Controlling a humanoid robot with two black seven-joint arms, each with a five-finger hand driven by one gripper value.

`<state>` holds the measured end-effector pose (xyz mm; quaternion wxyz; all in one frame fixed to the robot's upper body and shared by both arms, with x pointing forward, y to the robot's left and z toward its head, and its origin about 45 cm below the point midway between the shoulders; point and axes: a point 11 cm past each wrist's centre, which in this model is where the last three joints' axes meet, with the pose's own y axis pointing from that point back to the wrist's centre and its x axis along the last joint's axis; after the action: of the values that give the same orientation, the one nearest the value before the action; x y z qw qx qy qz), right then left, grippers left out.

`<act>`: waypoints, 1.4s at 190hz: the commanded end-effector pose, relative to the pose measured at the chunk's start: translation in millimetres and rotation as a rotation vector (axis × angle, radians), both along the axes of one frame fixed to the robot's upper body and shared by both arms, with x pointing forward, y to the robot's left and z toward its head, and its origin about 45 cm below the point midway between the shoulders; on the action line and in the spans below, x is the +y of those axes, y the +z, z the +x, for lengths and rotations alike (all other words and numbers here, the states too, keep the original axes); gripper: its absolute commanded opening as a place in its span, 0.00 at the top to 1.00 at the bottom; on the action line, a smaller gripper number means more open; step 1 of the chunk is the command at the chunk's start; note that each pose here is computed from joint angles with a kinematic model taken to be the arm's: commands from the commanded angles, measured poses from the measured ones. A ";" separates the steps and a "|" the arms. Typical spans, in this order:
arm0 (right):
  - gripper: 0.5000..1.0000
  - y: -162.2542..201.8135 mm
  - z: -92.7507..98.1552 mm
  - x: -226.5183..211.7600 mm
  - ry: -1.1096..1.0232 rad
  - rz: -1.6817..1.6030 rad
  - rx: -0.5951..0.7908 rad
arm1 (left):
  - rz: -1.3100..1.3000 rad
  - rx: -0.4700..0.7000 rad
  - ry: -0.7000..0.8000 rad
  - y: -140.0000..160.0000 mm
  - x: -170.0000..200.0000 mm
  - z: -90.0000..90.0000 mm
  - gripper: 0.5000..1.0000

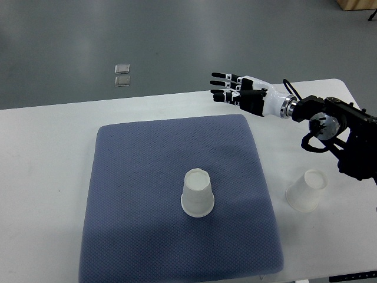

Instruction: Stack paper cups

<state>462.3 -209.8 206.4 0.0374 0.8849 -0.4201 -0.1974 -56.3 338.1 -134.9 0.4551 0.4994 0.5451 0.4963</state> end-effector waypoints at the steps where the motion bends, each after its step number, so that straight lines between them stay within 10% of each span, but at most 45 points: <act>1: 0.12 2.4 0.9 0.1 0.003 -0.001 -0.005 | -0.002 0.000 -0.003 0.0 -0.2 -0.1 0.00; 211: 0.12 54.8 16.4 -51.4 0.043 -0.142 -0.128 | 0.002 0.000 0.002 0.1 0.5 0.0 0.00; 266: 0.12 81.7 -5.2 -84.7 0.168 -0.407 -0.234 | 0.002 0.000 0.002 0.1 0.5 0.0 0.00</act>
<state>468.1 -293.5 283.3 0.1405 0.9034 -0.4030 -0.0410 -56.5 338.6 -134.9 0.4544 0.4997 0.5449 0.4968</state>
